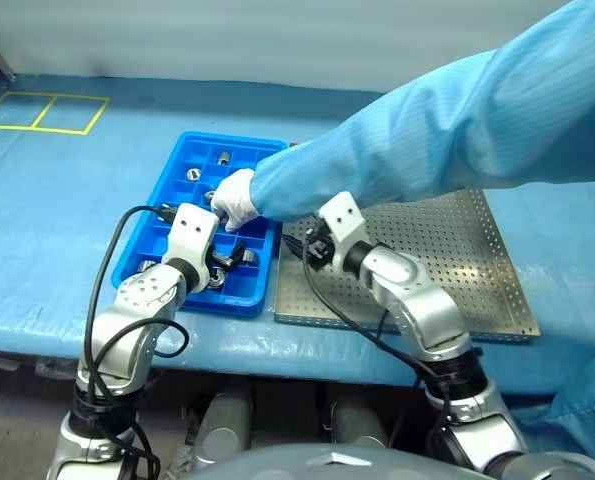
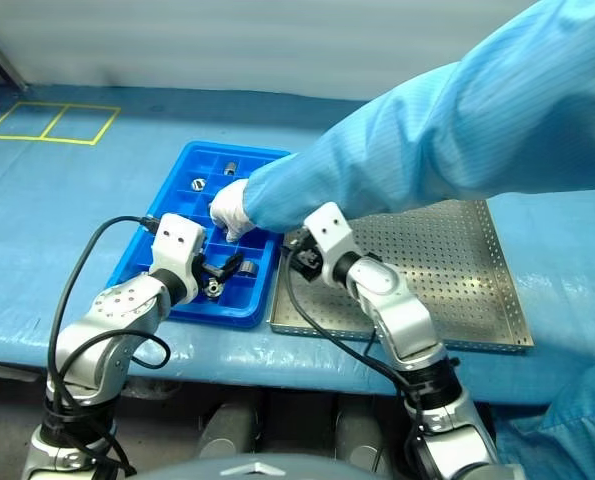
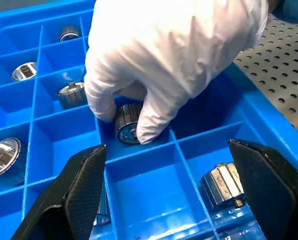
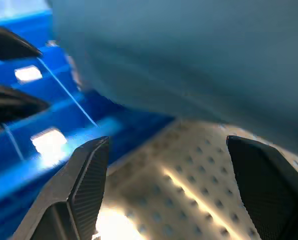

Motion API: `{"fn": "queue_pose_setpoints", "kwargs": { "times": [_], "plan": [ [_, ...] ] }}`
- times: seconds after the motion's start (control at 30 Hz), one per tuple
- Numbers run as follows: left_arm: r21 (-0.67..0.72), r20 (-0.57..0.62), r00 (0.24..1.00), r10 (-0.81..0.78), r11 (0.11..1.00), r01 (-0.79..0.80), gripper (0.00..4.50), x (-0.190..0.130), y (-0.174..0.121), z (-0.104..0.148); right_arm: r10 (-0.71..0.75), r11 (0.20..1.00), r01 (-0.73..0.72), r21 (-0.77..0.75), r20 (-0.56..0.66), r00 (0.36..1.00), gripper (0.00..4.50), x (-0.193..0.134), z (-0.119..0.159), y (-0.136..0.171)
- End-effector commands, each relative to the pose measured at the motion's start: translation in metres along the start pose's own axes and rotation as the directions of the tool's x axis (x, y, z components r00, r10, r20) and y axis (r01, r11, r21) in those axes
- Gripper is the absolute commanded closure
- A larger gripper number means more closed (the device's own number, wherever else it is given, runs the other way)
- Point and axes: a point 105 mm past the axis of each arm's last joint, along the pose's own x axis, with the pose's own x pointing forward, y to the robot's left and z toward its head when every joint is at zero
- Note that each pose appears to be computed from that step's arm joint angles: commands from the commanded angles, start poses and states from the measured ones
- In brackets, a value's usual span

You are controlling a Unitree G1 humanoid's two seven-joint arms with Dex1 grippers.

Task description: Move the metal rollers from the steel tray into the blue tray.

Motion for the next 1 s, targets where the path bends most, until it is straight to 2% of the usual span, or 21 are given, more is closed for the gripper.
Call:
{"fn": "queue_pose_setpoints", "kwargs": {
  "times": [0.03, 0.2, 0.37, 0.47, 0.63, 0.83, 1.0],
  "plan": [
    [0.025, 0.05, 0.998, -0.027, 0.999, 0.026, 0.26, -0.001, -0.002, 0.012, -0.056, 0.998, 0.056, 0.002, 0.009, 0.998, 0.6, -0.017, 0.002, -0.014],
    [0.042, 0.07, 0.994, -0.084, 0.996, 0.081, 0.26, 0.001, -0.009, 0.014, -0.085, 0.996, 0.086, 0.016, -0.053, 0.995, 0.6, -0.03, -0.015, -0.022],
    [0.053, 0.107, 0.974, -0.2, 0.979, 0.195, 0.26, 0.006, -0.025, 0.018, -0.049, 0.998, 0.052, 0.031, -0.088, 0.995, 0.6, -0.041, -0.022, -0.023],
    [0.058, 0.137, 0.951, -0.278, 0.96, 0.273, 0.26, 0.009, -0.038, 0.024, -0.103, 0.994, 0.105, 0.008, -0.125, 0.987, 0.6, -0.046, -0.028, -0.036],
    [0.077, 0.131, 0.941, -0.311, 0.95, 0.303, 0.26, 0.017, -0.048, 0.023, -0.134, 0.991, 0.137, 0.012, -0.134, 0.982, 0.6, -0.05, -0.029, -0.042],
    [0.076, 0.127, 0.94, -0.317, 0.948, 0.31, 0.26, 0.019, -0.048, 0.02, -0.176, 0.98, 0.185, 0.077, -0.105, 0.979, 0.6, -0.043, -0.034, -0.053],
    [0.076, 0.112, 0.946, -0.305, 0.952, 0.298, 0.26, 0.021, -0.045, 0.016, -0.14, 0.981, 0.151, 0.122, -0.091, 0.986, 0.6, -0.025, -0.036, -0.053]
  ]
}}
